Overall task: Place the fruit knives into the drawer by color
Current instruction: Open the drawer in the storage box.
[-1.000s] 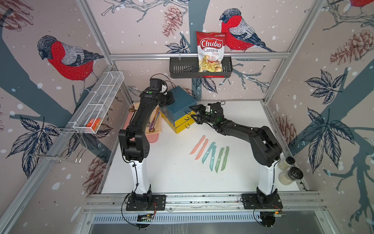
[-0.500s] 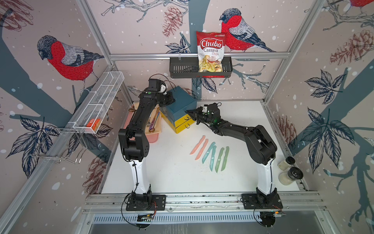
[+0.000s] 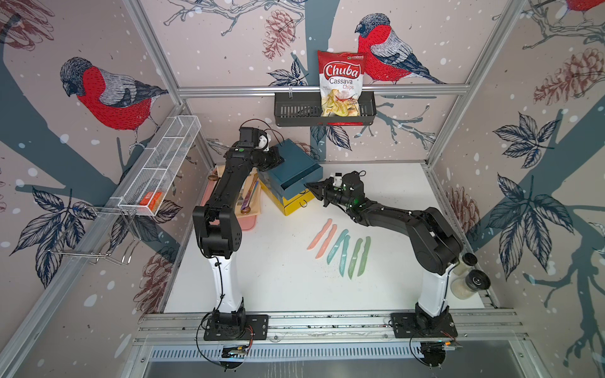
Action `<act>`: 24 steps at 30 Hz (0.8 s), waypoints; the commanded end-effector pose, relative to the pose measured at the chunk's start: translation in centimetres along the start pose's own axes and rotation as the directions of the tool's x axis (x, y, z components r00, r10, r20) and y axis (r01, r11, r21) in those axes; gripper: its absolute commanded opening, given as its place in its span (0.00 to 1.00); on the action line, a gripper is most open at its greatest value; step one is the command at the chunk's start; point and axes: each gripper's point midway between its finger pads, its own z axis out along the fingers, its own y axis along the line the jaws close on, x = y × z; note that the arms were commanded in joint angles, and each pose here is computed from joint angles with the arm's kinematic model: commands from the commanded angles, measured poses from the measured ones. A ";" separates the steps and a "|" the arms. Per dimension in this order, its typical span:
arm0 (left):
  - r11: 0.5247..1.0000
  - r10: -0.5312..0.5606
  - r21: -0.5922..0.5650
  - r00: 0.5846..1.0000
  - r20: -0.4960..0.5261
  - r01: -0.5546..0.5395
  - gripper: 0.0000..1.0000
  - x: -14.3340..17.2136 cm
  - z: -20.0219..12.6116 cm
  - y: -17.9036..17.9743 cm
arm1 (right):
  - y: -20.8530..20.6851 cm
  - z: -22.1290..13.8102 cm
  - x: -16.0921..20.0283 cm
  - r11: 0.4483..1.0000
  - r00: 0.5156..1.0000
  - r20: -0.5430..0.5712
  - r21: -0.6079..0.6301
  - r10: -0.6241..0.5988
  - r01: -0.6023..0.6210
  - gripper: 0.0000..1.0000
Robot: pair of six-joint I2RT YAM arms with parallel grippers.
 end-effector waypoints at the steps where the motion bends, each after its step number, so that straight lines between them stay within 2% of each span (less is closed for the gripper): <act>1: 0.996 -0.053 -0.079 0.997 -0.063 0.048 0.00 1.7 0.4 2.3 | 0.5 -1.5 1.7 0.999 0.998 -0.049 -0.015 -0.046 0.045 0.00; 13: 0.996 -0.064 -0.064 0.995 -0.072 0.060 0.00 1.7 0.8 2.5 | -1.7 -5.1 3.0 0.998 0.999 -0.035 0.053 -0.035 0.036 0.02; 16: 0.996 -0.065 -0.064 0.995 -0.075 0.060 0.00 1.9 0.9 2.5 | -1.9 -5.4 2.6 0.997 0.999 -0.030 0.069 -0.042 0.044 0.07; 17: 0.996 -0.067 -0.065 0.995 -0.077 0.062 0.00 1.9 0.9 2.6 | -2.1 -5.3 2.5 0.996 0.999 -0.031 0.082 -0.036 0.038 0.14; 18: 0.996 -0.067 -0.065 0.995 -0.078 0.062 0.00 1.9 0.9 2.6 | -2.0 -5.3 2.3 0.996 0.999 -0.030 0.077 -0.039 0.041 0.28; 21: 0.996 -0.068 -0.065 0.994 -0.082 0.063 0.00 2.1 1.0 2.6 | -1.2 -5.2 2.0 0.996 0.998 -0.026 0.072 -0.059 0.060 0.52; 24: 0.996 -0.070 -0.066 0.994 -0.083 0.064 0.00 2.1 1.0 2.7 | -0.5 -5.2 1.7 0.993 0.996 -0.023 0.077 -0.085 0.087 0.60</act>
